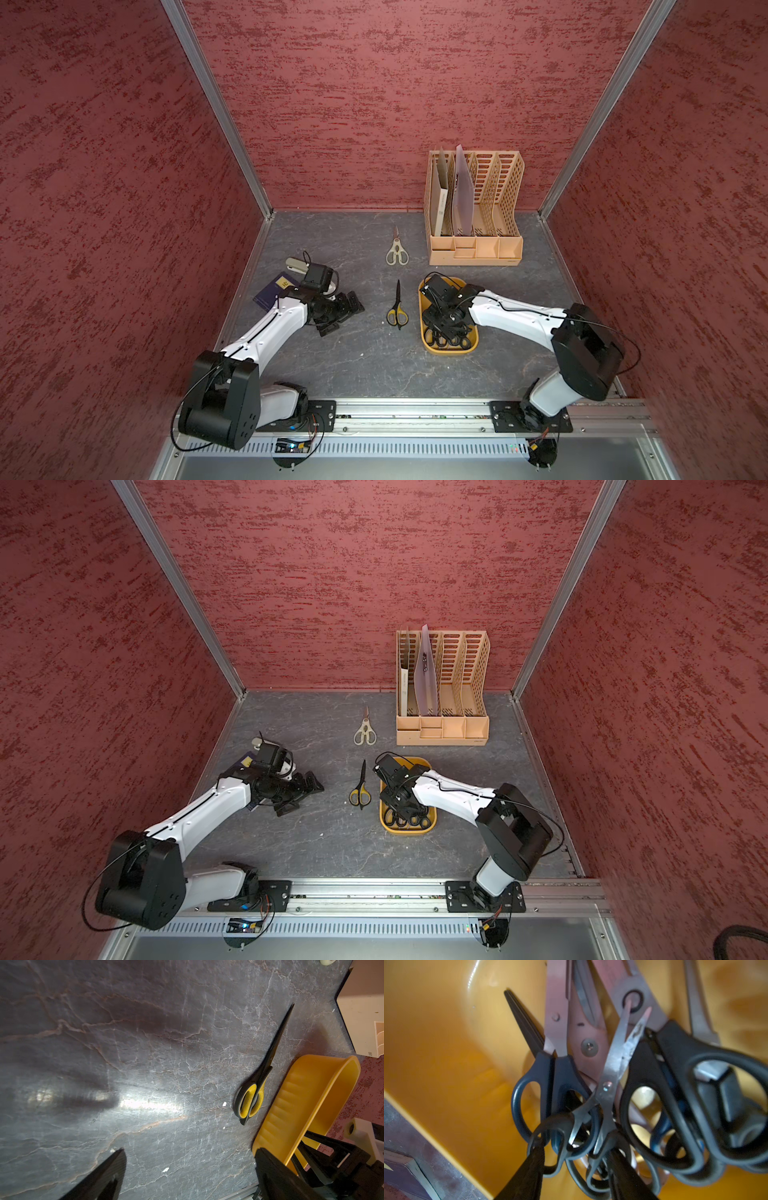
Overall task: Take the scissors out of the storage box
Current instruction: Pick up the scissors from the storage box.
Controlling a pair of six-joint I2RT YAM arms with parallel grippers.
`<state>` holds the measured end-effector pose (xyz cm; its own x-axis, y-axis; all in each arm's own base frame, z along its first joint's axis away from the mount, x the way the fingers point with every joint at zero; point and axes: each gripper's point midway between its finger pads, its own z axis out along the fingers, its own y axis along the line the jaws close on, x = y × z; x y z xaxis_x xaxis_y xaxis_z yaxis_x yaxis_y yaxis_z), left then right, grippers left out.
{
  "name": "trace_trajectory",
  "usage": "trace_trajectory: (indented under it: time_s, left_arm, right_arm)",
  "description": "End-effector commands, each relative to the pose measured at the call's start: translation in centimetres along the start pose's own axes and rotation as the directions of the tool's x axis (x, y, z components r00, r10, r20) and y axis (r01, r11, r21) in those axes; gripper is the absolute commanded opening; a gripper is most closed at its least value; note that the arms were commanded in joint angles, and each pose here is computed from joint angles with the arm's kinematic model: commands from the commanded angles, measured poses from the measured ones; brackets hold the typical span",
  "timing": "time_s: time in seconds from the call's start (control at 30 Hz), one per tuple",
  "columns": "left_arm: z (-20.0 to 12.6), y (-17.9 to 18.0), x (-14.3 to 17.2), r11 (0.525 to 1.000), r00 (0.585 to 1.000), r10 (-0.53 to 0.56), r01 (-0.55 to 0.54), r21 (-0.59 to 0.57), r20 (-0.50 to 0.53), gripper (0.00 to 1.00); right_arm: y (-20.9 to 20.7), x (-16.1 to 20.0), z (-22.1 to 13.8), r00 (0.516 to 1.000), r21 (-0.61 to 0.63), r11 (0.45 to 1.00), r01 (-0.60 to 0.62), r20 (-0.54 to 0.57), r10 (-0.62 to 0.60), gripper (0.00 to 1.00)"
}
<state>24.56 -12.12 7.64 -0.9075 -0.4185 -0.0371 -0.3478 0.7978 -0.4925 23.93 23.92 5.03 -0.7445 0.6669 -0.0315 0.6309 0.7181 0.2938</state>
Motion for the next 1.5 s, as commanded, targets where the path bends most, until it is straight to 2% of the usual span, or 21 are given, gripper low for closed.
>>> trace_trajectory:
  time_s: [0.0,0.23,0.47,0.7,0.93,1.2,1.47]
  left_arm:
    - [-0.2,0.0,-0.6,1.000,1.000,0.011,-0.011,-0.010,0.013,1.00]
    - [-0.3,-0.1,-0.6,1.000,1.000,0.011,-0.011,-0.009,0.015,1.00]
    - [-0.3,-0.1,-0.7,1.000,1.000,0.012,-0.012,-0.007,0.018,1.00]
    - [-0.4,-0.2,-0.7,1.000,1.000,0.011,-0.011,-0.003,0.019,1.00]
    - [-0.3,-0.2,-0.6,1.000,1.000,0.012,-0.012,-0.001,0.018,1.00]
    - [-0.3,0.0,-0.8,1.000,1.000,0.007,-0.007,0.004,0.019,1.00]
    - [-0.1,0.1,-1.7,0.996,0.998,-0.066,0.066,0.066,0.007,1.00]
  right_arm:
    - [0.4,-0.7,0.5,0.999,-0.006,1.000,-0.019,0.050,0.019,0.53]
    - [-0.8,-0.8,1.0,0.998,0.024,0.999,-0.030,0.061,0.028,0.50]
    - [-0.8,-1.0,0.3,0.997,0.013,1.000,-0.017,0.073,0.016,0.34]
    - [-0.6,-1.4,-1.2,0.996,0.006,1.000,0.021,0.090,-0.022,0.28]
    - [-0.3,-1.1,-0.8,0.997,-0.002,0.999,0.036,0.073,-0.036,0.19]
    - [-0.3,-1.0,-1.1,0.995,-0.007,0.998,0.066,0.070,-0.066,0.16]
    - [0.8,-1.0,-4.2,0.980,-0.085,0.978,0.189,0.085,-0.181,0.14]
